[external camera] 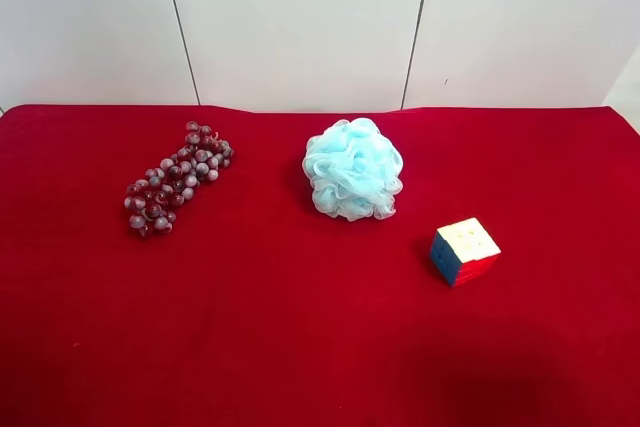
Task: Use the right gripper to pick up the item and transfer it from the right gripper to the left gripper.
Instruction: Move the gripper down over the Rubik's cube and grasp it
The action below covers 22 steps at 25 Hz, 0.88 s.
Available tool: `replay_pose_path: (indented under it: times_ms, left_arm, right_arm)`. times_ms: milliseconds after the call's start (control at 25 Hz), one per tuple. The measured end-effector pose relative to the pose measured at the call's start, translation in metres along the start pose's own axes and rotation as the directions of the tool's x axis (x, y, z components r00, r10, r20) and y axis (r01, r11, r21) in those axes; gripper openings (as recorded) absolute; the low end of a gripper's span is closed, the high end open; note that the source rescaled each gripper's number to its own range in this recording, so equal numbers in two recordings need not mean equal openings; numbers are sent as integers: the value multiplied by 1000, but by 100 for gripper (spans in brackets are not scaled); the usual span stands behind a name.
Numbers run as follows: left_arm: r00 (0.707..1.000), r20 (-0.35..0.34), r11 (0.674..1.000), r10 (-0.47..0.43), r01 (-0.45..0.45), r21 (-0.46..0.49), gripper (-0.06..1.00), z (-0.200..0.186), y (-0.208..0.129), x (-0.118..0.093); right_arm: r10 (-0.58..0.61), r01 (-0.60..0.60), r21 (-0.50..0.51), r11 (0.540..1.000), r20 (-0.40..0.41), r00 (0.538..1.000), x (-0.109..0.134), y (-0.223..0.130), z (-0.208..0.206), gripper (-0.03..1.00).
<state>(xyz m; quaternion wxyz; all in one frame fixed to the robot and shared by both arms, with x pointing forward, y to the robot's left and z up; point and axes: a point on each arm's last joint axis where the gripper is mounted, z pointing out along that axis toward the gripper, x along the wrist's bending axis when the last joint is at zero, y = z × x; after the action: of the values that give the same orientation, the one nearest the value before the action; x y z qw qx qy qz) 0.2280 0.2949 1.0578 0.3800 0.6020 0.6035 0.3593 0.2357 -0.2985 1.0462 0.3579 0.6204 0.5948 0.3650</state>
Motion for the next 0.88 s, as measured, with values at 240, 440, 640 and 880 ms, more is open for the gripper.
replay_pose_path:
  times_ms: [240, 440, 640, 880]
  left_arm:
    - [1000, 0, 1000, 0, 0, 0, 100, 0, 0, 0]
    - [1000, 0, 1000, 0, 0, 0, 100, 0, 0, 0]
    - [1000, 0, 1000, 0, 0, 0, 100, 0, 0, 0]
    - [1000, 0, 1000, 0, 0, 0, 100, 0, 0, 0]
  right_arm:
    - [0, 0, 0, 1000, 0, 1000, 0, 0, 0, 100]
    - [0, 0, 0, 1000, 0, 1000, 0, 0, 0, 100]
    - [0, 0, 0, 1000, 0, 1000, 0, 0, 0, 100]
    - [0, 0, 0, 1000, 0, 1000, 0, 0, 0, 100]
